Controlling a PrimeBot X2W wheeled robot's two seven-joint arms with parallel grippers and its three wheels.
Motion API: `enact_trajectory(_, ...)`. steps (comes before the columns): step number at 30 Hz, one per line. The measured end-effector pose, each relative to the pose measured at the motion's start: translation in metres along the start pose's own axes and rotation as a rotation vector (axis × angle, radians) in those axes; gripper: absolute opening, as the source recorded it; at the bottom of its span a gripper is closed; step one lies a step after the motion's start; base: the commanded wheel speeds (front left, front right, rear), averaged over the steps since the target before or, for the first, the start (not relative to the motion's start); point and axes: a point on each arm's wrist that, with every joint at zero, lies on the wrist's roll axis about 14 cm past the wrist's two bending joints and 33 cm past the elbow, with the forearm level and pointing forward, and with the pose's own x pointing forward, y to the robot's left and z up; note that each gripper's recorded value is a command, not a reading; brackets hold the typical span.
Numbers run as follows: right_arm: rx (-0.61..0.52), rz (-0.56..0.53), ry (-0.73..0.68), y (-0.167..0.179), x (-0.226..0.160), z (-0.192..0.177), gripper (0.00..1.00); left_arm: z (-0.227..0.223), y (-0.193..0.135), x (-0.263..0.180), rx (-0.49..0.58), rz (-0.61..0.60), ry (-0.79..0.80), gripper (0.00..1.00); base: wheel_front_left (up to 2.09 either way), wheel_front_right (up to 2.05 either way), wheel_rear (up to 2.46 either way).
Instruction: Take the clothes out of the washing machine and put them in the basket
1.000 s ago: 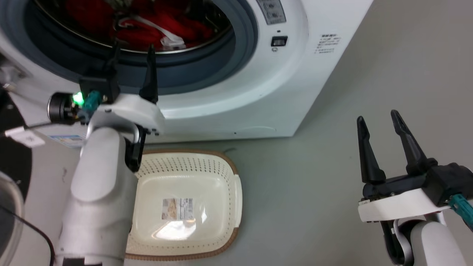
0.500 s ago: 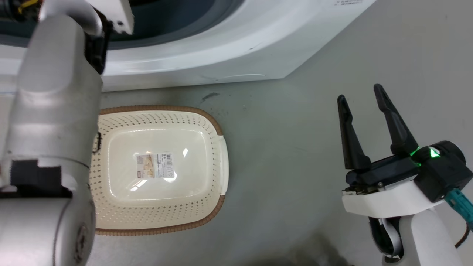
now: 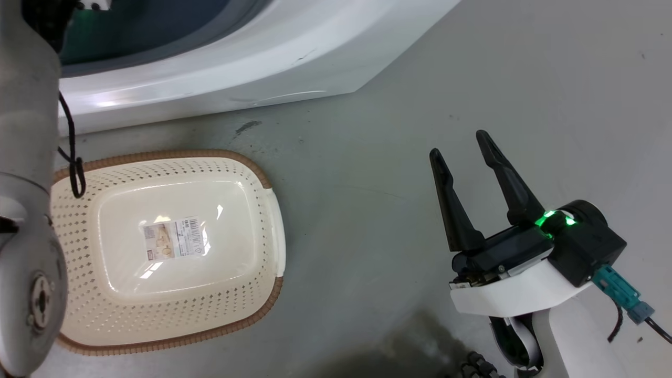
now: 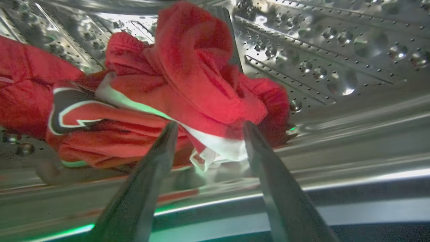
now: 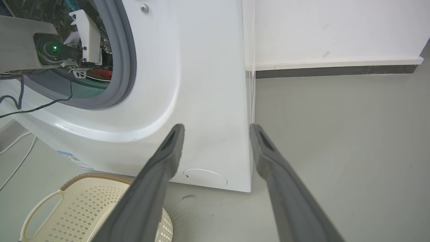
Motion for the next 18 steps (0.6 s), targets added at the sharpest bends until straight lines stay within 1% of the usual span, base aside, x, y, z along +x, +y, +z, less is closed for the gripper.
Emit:
enact_trajectory(1, 0.004, 0.0, 0.001, 0.0, 0.0, 0.0, 1.0, -0.002, 0.0, 0.002, -0.001, -0.002, 0.027, 1.0, 0.0, 0.0, 0.0)
enact_trajectory(2, 0.007, 0.0, -0.001, 0.0, 0.001, 0.0, 1.0, -0.004, 0.0, 0.004, 0.001, -0.002, 0.047, 0.85, 0.0, 0.0, 0.0)
enact_trajectory(3, 0.008, 0.0, -0.004, -0.001, 0.001, 0.001, 1.0, -0.006, 0.0, 0.006, 0.004, -0.003, 0.066, 0.43, 0.0, 0.0, 0.0)
enact_trajectory(4, 0.012, -0.002, -0.003, -0.001, 0.001, 0.001, 1.0, -0.009, -0.001, 0.007, 0.005, -0.006, 0.086, 0.1, 0.0, 0.0, 0.0)
enact_trajectory(5, 0.016, -0.003, -0.001, -0.001, 0.001, 0.0, 1.0, -0.01, -0.002, 0.009, 0.006, -0.01, 0.096, 0.0, 0.0, 0.0, 0.0)
enact_trajectory(8, 0.025, -0.011, 0.003, -0.003, 0.001, -0.002, 1.0, -0.014, -0.001, 0.012, 0.008, -0.008, 0.116, 0.0, 0.0, 0.0, 0.0)
enact_trajectory(10, 0.029, -0.014, 0.004, -0.005, 0.002, -0.003, 1.0, -0.011, 0.002, 0.014, 0.023, -0.001, 0.095, 0.0, 0.0, 0.0, 0.0)
enact_trajectory(13, 0.028, -0.016, -0.001, -0.006, 0.004, -0.001, 1.0, 0.007, 0.004, 0.012, 0.022, 0.011, 0.002, 0.0, 0.0, 0.0, 0.0)
enact_trajectory(15, 0.027, -0.016, -0.007, -0.007, 0.005, 0.001, 1.0, 0.023, 0.005, 0.007, 0.03, 0.019, -0.092, 0.0, 0.0, 0.0, 0.0)
enact_trajectory(18, 0.025, -0.013, -0.021, -0.006, 0.006, 0.006, 1.0, 0.035, 0.004, -0.003, 0.046, 0.025, -0.204, 0.0, 0.0, 0.0, 0.0)
